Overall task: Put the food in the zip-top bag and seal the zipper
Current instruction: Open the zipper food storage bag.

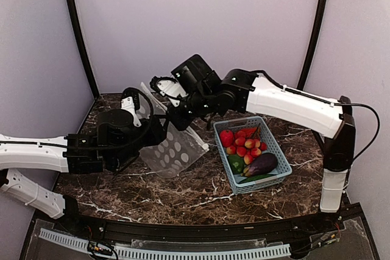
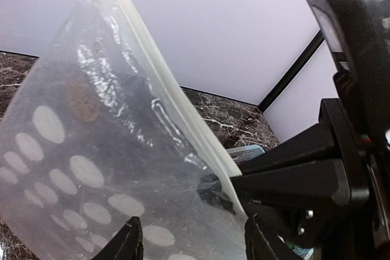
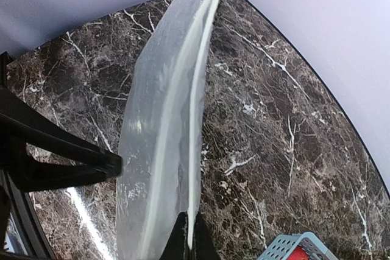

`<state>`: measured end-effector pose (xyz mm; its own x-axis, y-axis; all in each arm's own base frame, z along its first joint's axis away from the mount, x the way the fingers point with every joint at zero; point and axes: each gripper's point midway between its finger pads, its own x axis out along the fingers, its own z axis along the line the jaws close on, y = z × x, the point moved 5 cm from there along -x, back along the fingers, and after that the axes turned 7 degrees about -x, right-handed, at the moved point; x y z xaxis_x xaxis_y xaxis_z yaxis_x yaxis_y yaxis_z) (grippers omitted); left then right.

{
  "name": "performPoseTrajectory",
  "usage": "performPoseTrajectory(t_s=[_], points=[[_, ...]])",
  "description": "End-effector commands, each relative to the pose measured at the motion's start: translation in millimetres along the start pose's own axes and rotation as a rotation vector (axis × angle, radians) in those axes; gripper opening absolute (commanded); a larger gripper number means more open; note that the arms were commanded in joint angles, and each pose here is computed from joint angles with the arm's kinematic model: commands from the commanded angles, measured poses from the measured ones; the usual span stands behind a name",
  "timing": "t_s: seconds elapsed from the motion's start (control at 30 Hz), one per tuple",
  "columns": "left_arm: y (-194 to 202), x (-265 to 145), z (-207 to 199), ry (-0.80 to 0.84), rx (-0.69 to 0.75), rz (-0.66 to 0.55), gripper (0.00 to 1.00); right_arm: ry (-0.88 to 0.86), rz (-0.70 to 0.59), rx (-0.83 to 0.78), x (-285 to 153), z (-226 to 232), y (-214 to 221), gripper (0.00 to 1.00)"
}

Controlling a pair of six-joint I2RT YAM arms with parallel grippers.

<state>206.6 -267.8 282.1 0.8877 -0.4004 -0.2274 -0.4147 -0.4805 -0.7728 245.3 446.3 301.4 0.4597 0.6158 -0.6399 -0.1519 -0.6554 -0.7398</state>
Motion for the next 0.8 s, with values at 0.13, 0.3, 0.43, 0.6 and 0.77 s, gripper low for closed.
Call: performPoseTrajectory(t_s=[0.13,0.3,0.43,0.6,0.77], points=[[-13.7,-3.8,-12.9,0.075,-0.099,-0.055,0.59,0.140,-0.048,0.000,-4.4,-5.1,-20.7,0.00],[-22.7,-12.0,-9.6,0.077,-0.187,-0.079,0.60,0.197,-0.063,-0.018,-13.4,-14.0,-26.0,0.00],[-30.8,-15.4,0.0,0.025,-0.216,-0.140,0.60,0.217,-0.109,-0.029,-26.4,-18.0,-36.2,0.00],[-41.0,-9.4,-14.1,0.005,-0.134,-0.170,0.60,0.215,-0.109,-0.032,-25.7,-16.5,-35.1,0.00],[-38.5,-2.0,-14.8,-0.044,-0.112,-0.166,0.58,0.238,-0.119,-0.018,-31.7,-20.5,-38.3,0.00]])
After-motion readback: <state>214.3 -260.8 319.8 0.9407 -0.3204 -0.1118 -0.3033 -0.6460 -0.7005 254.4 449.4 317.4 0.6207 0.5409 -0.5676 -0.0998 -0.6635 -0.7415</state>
